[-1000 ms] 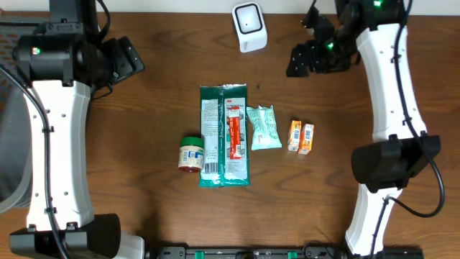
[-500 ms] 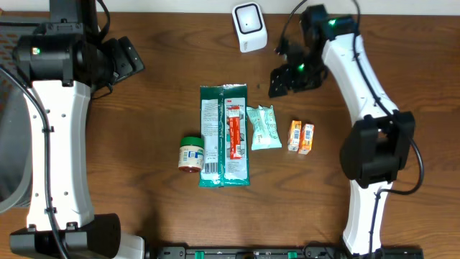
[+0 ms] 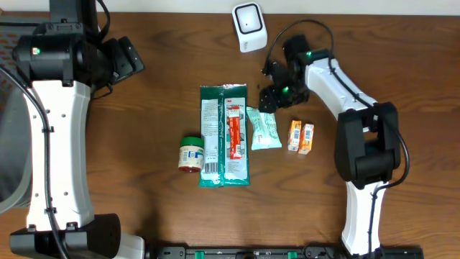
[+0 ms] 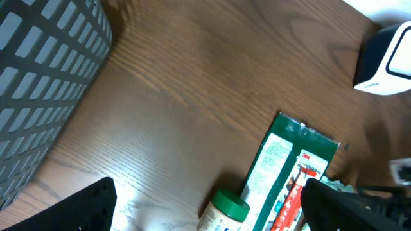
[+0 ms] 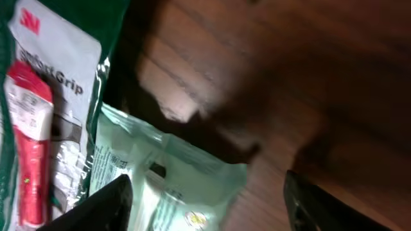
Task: Scan the item barcode
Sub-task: 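Reach the right gripper to the mint-green packet and grasp it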
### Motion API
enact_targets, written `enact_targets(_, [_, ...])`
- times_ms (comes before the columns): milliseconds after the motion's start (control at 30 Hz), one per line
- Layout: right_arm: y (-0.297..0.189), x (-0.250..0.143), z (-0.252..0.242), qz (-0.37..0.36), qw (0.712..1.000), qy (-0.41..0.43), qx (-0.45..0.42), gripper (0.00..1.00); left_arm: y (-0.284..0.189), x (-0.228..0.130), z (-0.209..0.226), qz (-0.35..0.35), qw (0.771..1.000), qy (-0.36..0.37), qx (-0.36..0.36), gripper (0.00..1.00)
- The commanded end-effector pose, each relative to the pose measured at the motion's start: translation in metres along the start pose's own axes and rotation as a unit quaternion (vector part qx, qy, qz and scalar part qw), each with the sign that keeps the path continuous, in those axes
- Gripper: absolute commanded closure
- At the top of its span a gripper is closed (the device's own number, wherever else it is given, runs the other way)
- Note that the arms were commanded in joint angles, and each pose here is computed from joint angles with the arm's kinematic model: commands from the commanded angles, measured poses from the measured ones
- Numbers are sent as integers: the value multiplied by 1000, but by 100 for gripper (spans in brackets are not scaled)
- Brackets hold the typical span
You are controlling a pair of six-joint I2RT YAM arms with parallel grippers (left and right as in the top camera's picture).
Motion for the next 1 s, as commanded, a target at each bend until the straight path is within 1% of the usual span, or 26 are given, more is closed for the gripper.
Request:
enact_targets(0, [15, -8, 11, 18, 1000, -14, 8, 30, 0, 2, 1, -1, 1000, -6, 3, 8])
enact_targets(167, [24, -17, 15, 34, 999, -22, -5, 30, 0, 2, 1, -1, 1000, -6, 3, 8])
enact_targets(233, [27, -20, 12, 39, 999, -24, -24, 31, 0, 2, 1, -1, 1000, -6, 3, 8])
enact_targets(333, [31, -23, 12, 43, 998, -26, -32, 33, 0, 2, 1, -1, 1000, -6, 3, 8])
enact_targets(433, [37, -24, 10, 37, 999, -25, -30, 43, 0, 2, 1, -1, 1000, -6, 3, 8])
enact_targets(533, [41, -27, 8, 36, 999, -21, -31, 59, 0, 2, 1, -2, 1000, -6, 3, 8])
enact_targets(600, [41, -27, 9, 37, 999, -21, -31, 66, 0, 2, 1, -2, 1000, -6, 3, 8])
enact_targets(667, [35, -23, 10, 29, 999, -23, -31, 71, 0, 2, 1, -1, 1000, -6, 3, 8])
enact_targets(733, [19, -13, 14, 13, 999, -25, -28, 86, 0, 2, 1, -1, 1000, -6, 3, 8])
enact_targets(767, [9, -8, 17, 4, 999, -27, -29, 96, 0, 2, 1, -1, 1000, -6, 3, 8])
enact_targets(800, [0, -5, 19, -2, 999, -28, -29, 99, 0, 2, 1, -1, 1000, -6, 3, 8])
enact_targets(967, [-45, 5, 36, -41, 998, -41, -31, 99, 0, 2, 1, -1, 1000, -6, 3, 8])
Point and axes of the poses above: each gripper's point midway between its finger pads, its own y axis out along the fingers, its own z axis along the line the jaws close on, x = y × z, the point moved 6 cm from there along -y, back along the fingers, and after that the axes turned 5 degrees about y, right-handed, at the moved point
